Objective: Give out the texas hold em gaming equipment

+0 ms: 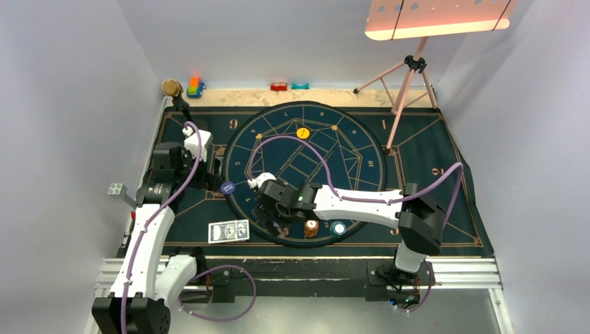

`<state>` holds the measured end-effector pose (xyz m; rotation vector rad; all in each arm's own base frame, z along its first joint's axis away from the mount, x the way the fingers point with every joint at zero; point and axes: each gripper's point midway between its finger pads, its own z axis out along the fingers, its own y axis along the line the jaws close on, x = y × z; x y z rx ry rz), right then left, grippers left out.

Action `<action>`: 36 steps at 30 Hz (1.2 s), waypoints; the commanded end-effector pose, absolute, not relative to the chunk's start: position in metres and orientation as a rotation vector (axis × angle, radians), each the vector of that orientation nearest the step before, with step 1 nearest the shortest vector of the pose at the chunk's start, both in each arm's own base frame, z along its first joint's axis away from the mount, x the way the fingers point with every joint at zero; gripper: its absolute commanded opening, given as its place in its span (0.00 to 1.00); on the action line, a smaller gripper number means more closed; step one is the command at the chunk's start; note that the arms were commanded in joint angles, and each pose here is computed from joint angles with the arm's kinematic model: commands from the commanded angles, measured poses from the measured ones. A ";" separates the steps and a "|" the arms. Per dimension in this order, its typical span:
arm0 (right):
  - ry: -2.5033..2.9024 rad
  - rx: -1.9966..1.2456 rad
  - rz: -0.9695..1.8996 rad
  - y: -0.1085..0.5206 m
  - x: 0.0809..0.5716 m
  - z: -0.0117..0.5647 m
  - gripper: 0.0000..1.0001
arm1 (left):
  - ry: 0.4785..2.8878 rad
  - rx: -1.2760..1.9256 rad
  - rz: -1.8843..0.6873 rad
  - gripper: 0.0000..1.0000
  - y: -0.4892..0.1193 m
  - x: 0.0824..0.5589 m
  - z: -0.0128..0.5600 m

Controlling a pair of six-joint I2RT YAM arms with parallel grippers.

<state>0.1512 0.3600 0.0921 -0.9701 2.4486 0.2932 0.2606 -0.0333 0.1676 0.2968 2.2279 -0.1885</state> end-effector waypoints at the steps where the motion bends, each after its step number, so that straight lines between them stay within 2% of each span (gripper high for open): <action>1: 2.446 -0.962 0.303 0.364 0.148 0.091 0.87 | 2.179 0.305 -0.168 1.00 -0.030 0.266 0.176; 6: 2.460 -0.970 0.306 0.363 0.145 0.083 0.83 | 2.177 0.305 -0.167 1.00 -0.031 0.266 0.175; 22: 2.477 -0.981 0.314 0.365 0.142 0.072 0.60 | 2.172 0.297 -0.158 1.00 -0.029 0.266 0.177; 32: 2.471 -0.961 0.340 0.366 0.141 0.077 0.25 | 2.171 0.294 -0.156 1.00 -0.029 0.267 0.177; 36: 2.456 -0.953 0.339 0.365 0.144 0.088 0.17 | 2.168 0.295 -0.155 1.00 -0.029 0.266 0.177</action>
